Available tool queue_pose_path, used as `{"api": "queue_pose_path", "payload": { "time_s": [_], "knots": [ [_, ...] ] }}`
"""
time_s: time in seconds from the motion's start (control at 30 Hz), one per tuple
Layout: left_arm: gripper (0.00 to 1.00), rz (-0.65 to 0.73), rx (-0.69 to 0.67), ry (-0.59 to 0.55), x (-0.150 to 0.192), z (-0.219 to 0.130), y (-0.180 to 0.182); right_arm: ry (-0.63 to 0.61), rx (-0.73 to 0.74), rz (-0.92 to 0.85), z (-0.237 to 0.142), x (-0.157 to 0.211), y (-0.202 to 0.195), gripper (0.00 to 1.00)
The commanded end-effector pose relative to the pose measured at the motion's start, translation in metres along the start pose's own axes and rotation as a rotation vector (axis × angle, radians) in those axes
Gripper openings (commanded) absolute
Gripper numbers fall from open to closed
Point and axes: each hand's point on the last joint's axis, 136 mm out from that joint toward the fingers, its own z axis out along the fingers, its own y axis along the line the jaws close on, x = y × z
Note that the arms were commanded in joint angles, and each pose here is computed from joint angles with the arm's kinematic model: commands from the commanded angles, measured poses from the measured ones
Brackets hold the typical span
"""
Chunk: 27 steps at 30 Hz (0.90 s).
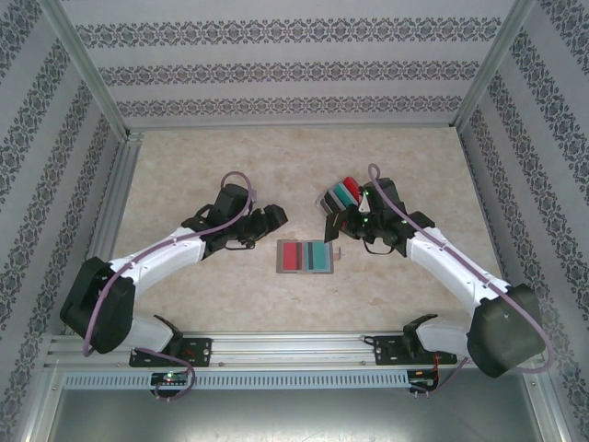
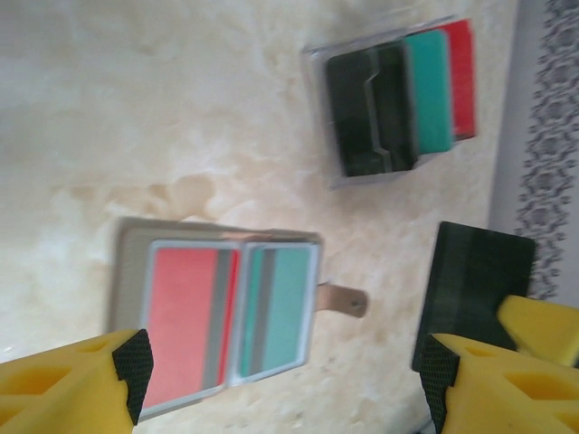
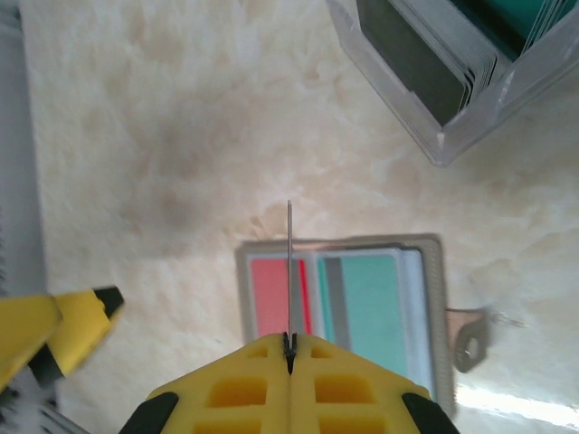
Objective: Put the credit cards into the card holder
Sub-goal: Flip over the card slot in the card holder.
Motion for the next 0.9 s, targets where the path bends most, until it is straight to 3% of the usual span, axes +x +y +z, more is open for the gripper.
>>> {"api": "queue_pose_path", "payload": {
  "time_s": [0.0,0.47,0.87],
  "knots": [
    [0.80,0.060,-0.086,0.048,0.019,0.005,0.024,0.073,0.075,-0.166,0.013,0.025,-0.025,0.00],
    [0.78,0.062,-0.134,0.089,0.035,0.034,0.050,0.091,0.158,-0.280,0.042,0.041,-0.051,0.00],
    [0.74,0.052,-0.119,0.124,0.042,0.055,0.060,0.019,0.070,-0.301,0.043,0.043,-0.044,0.00]
  ]
}}
